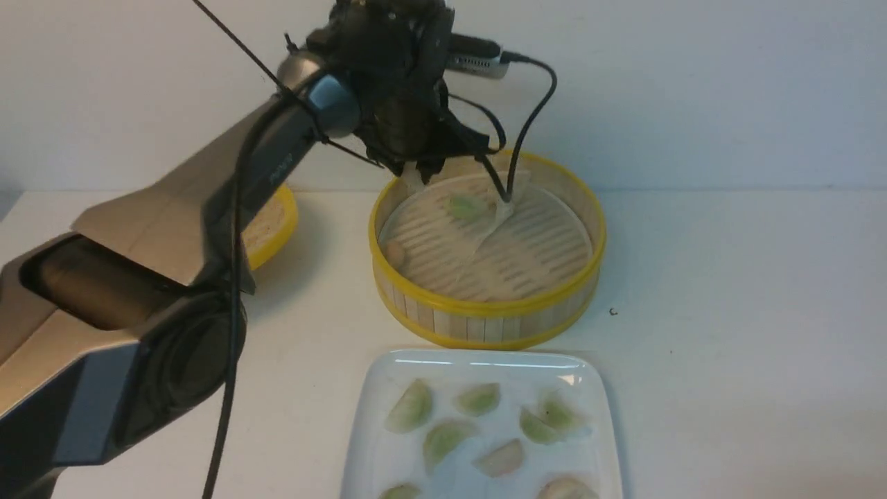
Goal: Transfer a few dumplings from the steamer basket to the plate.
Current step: Use the left arm to put the dumpling into the plate
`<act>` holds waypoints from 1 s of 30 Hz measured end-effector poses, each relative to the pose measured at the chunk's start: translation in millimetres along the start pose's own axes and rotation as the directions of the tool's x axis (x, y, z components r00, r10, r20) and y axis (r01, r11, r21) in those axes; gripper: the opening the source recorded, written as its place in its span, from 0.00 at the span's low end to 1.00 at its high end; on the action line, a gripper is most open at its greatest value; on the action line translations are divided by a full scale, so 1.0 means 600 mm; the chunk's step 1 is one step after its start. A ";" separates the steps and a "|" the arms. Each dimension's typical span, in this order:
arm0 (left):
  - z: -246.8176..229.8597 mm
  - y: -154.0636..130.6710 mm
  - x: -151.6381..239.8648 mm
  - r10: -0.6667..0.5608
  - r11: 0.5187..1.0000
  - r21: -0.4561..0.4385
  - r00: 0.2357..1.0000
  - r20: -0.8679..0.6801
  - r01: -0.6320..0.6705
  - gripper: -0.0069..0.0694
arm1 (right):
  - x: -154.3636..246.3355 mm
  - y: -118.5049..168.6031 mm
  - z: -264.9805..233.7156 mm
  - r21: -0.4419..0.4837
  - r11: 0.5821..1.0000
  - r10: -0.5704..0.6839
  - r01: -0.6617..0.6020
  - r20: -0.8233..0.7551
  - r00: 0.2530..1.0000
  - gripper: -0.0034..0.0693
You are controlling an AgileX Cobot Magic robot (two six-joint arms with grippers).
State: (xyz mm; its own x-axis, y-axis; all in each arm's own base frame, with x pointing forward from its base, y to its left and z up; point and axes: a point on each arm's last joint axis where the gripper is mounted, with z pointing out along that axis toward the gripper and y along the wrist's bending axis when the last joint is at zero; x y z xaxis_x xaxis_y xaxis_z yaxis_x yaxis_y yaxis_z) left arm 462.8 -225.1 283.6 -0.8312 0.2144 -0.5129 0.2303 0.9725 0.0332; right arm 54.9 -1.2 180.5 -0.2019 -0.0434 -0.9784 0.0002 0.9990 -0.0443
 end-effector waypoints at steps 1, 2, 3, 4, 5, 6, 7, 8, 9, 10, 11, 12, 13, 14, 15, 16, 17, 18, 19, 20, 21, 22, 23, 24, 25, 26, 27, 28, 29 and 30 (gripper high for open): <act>-0.016 0.000 -0.004 0.012 1.000 0.016 1.000 0.016 -0.012 0.36 | 0.000 0.000 0.000 0.000 1.000 0.000 0.000 0.000 1.000 0.03; -0.035 0.000 -0.007 0.025 0.999 0.033 0.999 0.034 -0.026 0.36 | 0.000 0.000 0.000 0.000 1.000 0.000 0.000 0.000 1.000 0.03; -0.053 0.000 -0.010 0.037 0.998 0.047 0.998 0.047 -0.039 0.36 | 0.000 0.000 0.000 0.000 1.000 0.000 0.000 0.000 1.000 0.03; -0.066 0.000 -0.011 0.045 0.997 0.059 0.997 0.057 -0.048 0.36 | 0.000 0.000 0.000 0.000 1.000 0.000 0.000 0.000 1.000 0.03; -0.080 0.000 -0.013 0.051 0.996 0.073 0.996 0.067 -0.056 0.36 | 0.000 0.000 0.000 0.000 1.000 0.000 0.000 0.000 1.000 0.03; -0.094 0.000 -0.014 0.054 0.994 0.091 0.996 0.077 -0.061 0.36 | 0.000 0.000 0.000 0.000 1.000 0.000 0.000 0.000 1.000 0.03; -0.105 -0.001 -0.015 0.055 0.993 0.104 0.995 0.086 -0.064 0.36 | 0.000 0.000 0.000 0.000 1.000 0.000 0.000 0.000 1.000 0.03; -0.114 -0.003 -0.014 0.052 0.990 0.127 0.995 0.091 -0.064 0.36 | 0.000 0.000 0.000 0.000 1.000 0.000 0.000 0.000 1.000 0.03; -0.127 -0.005 -0.012 0.055 0.986 0.152 0.994 0.094 -0.069 0.36 | 0.000 0.000 0.000 0.000 1.000 0.000 0.000 0.000 1.000 0.03; -0.140 -0.007 -0.008 0.058 0.982 0.176 0.994 0.092 -0.073 0.36 | 0.000 0.000 0.000 0.000 1.000 0.000 0.000 0.000 1.000 0.03; -0.151 -0.011 -0.002 0.061 0.977 0.197 0.995 0.084 -0.077 0.36 | 0.000 0.000 0.000 0.000 1.000 0.000 0.000 0.000 1.000 0.03; -0.161 -0.015 0.006 0.069 0.974 0.212 0.995 0.072 -0.083 0.36 | 0.000 0.000 0.000 0.000 1.000 0.000 0.000 0.000 1.000 0.03; -0.167 -0.019 0.014 0.077 0.971 0.223 0.995 0.059 -0.089 0.36 | 0.000 0.000 0.000 0.000 1.000 0.000 0.000 0.000 1.000 0.03; -0.173 -0.025 0.027 0.091 0.968 0.230 0.995 0.038 -0.098 0.36 | 0.000 0.000 0.000 0.000 1.000 0.000 0.000 0.000 1.000 0.03; -0.183 -0.031 0.045 0.111 0.965 0.238 0.994 0.012 -0.110 0.36 | 0.000 0.000 0.000 0.000 1.000 0.000 0.000 0.000 1.000 0.03; -0.178 -0.037 0.062 0.129 0.964 0.240 0.991 -0.027 -0.119 0.36 | 0.000 0.000 0.000 0.000 1.000 0.000 0.000 0.000 1.000 0.03; -0.183 -0.036 0.062 0.128 0.963 0.240 0.991 -0.021 -0.119 0.36 | 0.000 0.000 0.000 0.000 1.000 0.000 0.000 0.000 1.000 0.03; -0.174 -0.046 0.090 0.159 0.960 0.244 0.984 -0.080 -0.136 0.36 | 0.000 0.000 0.000 0.000 1.000 0.000 0.000 0.000 1.000 0.03; -0.168 -0.051 0.111 0.184 0.958 0.245 0.975 -0.122 -0.150 0.36 | 0.000 0.000 0.000 0.000 1.000 0.000 0.000 0.000 1.000 0.03; -0.165 -0.053 0.119 0.194 0.957 0.246 0.971 -0.139 -0.156 0.36 | 0.000 0.000 0.000 0.000 1.000 0.000 0.000 0.000 1.000 0.03; -0.151 -0.059 0.149 0.225 0.954 0.247 0.954 -0.201 -0.173 0.36 | 0.000 0.000 0.000 0.000 1.000 0.000 0.000 0.000 1.000 0.03; -0.133 -0.065 0.174 0.253 0.950 0.250 0.933 -0.257 -0.188 0.36 | 0.000 0.000 0.000 0.000 1.000 0.000 0.000 0.000 1.000 0.03; -0.119 -0.067 0.194 0.268 0.948 0.252 0.915 -0.300 -0.195 0.36 | 0.000 0.000 0.000 0.000 1.000 0.000 0.000 0.000 1.000 0.03; -0.116 -0.068 0.197 0.271 0.948 0.252 0.912 -0.307 -0.197 0.36 | 0.000 0.000 0.000 0.000 1.000 0.000 0.000 0.000 1.000 0.03; -0.095 -0.073 0.222 0.287 0.945 0.255 0.892 -0.349 -0.204 0.36 | 0.000 0.000 0.000 0.000 1.000 0.000 0.000 0.000 1.000 0.03; -0.086 -0.077 0.233 0.295 0.943 0.259 0.886 -0.358 -0.209 0.36 | 0.000 0.000 0.000 0.000 1.000 0.000 0.000 0.000 1.000 0.03; -0.079 -0.081 0.240 0.299 0.941 0.264 0.884 -0.359 -0.211 0.36 | 0.000 0.000 0.000 0.000 1.000 0.000 0.000 0.000 1.000 0.03; -0.075 -0.085 0.245 0.304 0.939 0.270 0.885 -0.352 -0.215 0.36 | 0.000 0.000 0.000 0.000 1.000 0.000 0.000 0.000 1.000 0.03; -0.074 -0.090 0.247 0.309 0.936 0.276 0.887 -0.342 -0.220 0.36 | 0.000 0.000 0.000 0.000 1.000 0.000 0.000 0.000 1.000 0.03; -0.071 -0.094 0.247 0.312 0.933 0.280 0.893 -0.324 -0.225 0.36 | 0.000 0.000 0.000 0.000 1.000 0.000 0.000 0.000 1.000 0.03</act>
State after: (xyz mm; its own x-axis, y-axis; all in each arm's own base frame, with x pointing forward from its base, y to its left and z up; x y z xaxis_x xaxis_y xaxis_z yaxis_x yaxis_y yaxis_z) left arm 305.1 -244.5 242.5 -0.8343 0.5245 -0.1697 0.5435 0.8342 -0.0939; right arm 54.9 -1.2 180.5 -0.2019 -0.0434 -0.9784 0.0002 0.9990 -0.0443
